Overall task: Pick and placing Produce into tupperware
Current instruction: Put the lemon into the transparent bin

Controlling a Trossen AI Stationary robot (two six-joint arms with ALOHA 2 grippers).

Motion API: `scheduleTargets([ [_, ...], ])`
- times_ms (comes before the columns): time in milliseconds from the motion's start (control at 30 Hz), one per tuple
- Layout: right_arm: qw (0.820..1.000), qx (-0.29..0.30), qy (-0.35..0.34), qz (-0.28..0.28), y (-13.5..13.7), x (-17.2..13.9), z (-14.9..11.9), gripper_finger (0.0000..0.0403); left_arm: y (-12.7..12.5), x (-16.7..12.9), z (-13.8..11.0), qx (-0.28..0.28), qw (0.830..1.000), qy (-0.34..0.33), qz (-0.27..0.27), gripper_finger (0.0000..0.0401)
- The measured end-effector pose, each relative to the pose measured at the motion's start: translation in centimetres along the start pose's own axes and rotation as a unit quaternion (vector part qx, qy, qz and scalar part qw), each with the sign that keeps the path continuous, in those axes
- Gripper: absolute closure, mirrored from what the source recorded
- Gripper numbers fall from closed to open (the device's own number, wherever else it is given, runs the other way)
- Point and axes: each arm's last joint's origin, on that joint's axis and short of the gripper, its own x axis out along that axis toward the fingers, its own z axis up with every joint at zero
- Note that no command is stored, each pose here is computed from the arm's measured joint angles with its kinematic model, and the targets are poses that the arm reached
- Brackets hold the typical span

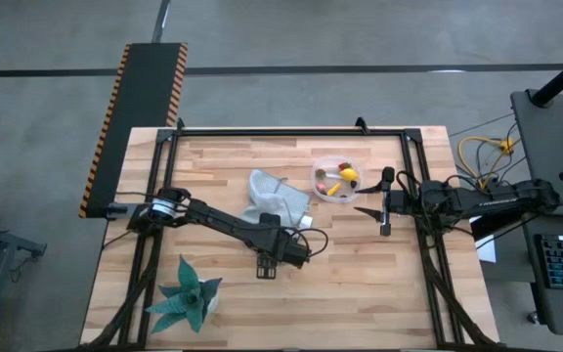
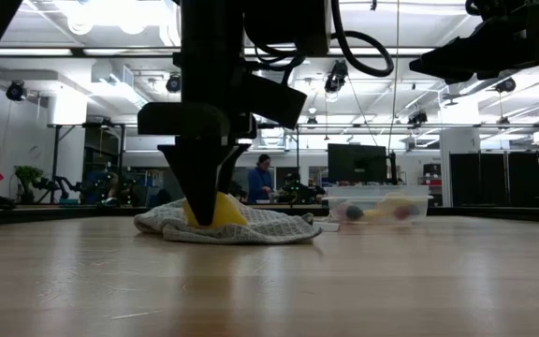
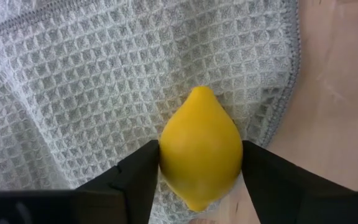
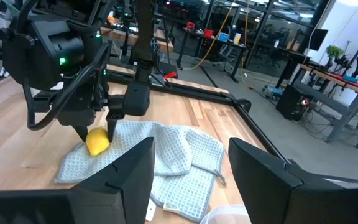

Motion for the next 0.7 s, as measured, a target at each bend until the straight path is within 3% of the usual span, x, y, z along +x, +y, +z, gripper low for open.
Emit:
scheduleTargets([
  [167, 1.000, 0.000, 0.000, 0.000, 0.0, 0.0, 0.0, 0.0204, 0.0, 0.0, 0.0, 0.000, 1.000, 0.001, -0.001, 0.0226],
  [467, 1.000, 0.000, 0.000, 0.000, 0.0, 0.0, 0.0, 0.0204, 0.1, -0.2, -0.3, 0.004, 1.000, 0.015, 0.000, 0.0229],
  [700, 1.000, 0.000, 0.000, 0.000, 0.0, 0.0, 0.0, 0.0204, 0.5, -2.1, -0.4, 0.002, 1.000, -0.001, -0.004, 0.0229],
])
